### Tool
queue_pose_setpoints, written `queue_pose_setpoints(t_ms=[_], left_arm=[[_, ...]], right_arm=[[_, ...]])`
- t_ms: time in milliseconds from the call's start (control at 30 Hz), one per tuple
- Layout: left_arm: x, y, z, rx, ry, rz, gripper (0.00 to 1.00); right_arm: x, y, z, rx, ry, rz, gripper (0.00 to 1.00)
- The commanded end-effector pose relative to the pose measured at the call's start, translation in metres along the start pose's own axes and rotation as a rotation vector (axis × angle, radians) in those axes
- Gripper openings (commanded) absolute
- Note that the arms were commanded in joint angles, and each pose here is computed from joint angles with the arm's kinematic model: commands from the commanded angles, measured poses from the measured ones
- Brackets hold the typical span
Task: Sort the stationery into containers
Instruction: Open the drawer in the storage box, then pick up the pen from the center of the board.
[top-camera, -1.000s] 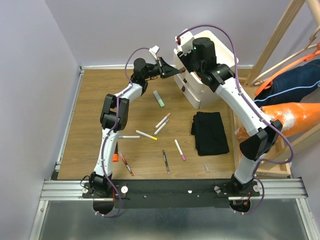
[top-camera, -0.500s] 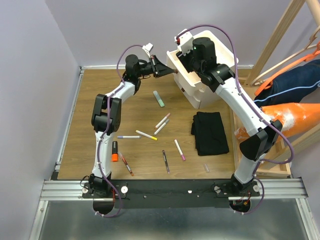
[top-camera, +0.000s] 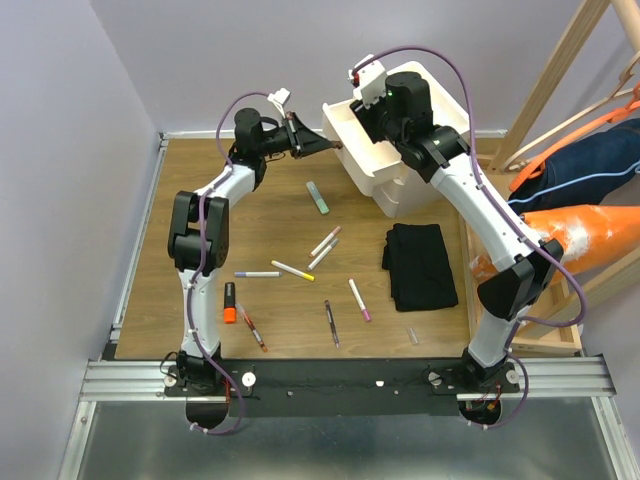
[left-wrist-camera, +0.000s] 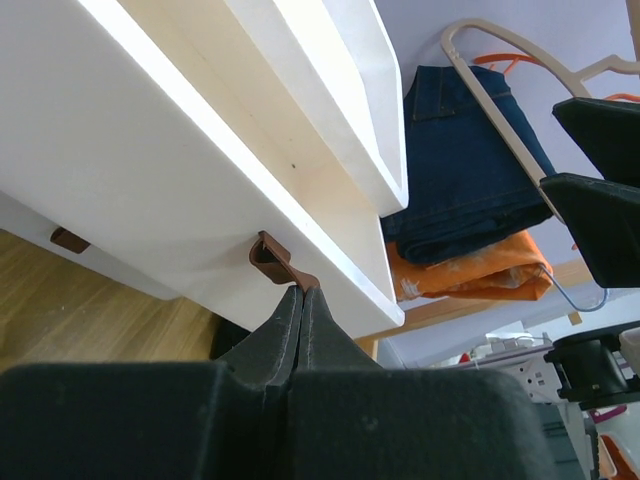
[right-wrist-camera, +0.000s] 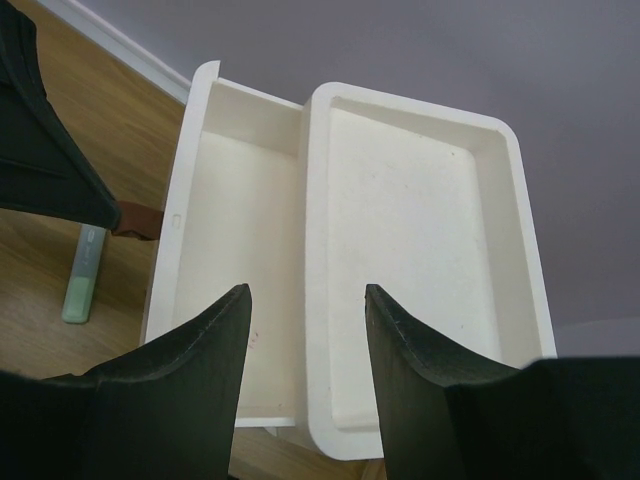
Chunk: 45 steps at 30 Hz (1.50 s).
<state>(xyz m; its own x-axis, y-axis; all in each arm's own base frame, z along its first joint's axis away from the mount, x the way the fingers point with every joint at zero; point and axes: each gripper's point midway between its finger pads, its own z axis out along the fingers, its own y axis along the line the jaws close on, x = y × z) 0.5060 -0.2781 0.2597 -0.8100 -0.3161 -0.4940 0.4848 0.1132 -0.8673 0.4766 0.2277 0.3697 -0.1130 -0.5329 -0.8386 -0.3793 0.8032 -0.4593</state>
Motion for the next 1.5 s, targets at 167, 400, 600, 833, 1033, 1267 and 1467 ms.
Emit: queue_pose_setpoints(t_ms=[167,400,600,833,1033,1267,1467], left_arm=[[-0.007,-0.045,-0.019,0.035,0.002,0.079,0.23],[0.016,-0.063,-0.040,0.000,0.048,0.059,0.54],[0.059,-0.024,-0.098,-0.327,0.053,-0.028,0.99],[0.081,0.006,-0.192,-0.820,0.210,0.410,0.99],[0.116,0.018,-0.235,-0.869,0.408,0.576,0.99],[0.137,0.035,-0.266,-0.835,0.596,0.645,0.96],[0.072,0.025,-0.324,-1.091,0.136,0.447,0.99]], right_arm=[[-0.005,0.000,0.003,-0.009,-0.020,0.017,0.59],[0.016,0.026,-0.012,-0.130,0.023,0.043,0.67],[0.045,0.068,-0.043,-0.368,0.060,0.012,0.72],[0.085,0.118,-0.094,-0.669,0.095,-0.054,0.73],[0.124,0.167,-0.124,-0.913,0.141,-0.279,0.70],[0.097,0.206,-0.094,-0.888,0.094,-0.231,0.69],[0.091,0.286,-0.061,-0.902,0.190,-0.080,0.62]])
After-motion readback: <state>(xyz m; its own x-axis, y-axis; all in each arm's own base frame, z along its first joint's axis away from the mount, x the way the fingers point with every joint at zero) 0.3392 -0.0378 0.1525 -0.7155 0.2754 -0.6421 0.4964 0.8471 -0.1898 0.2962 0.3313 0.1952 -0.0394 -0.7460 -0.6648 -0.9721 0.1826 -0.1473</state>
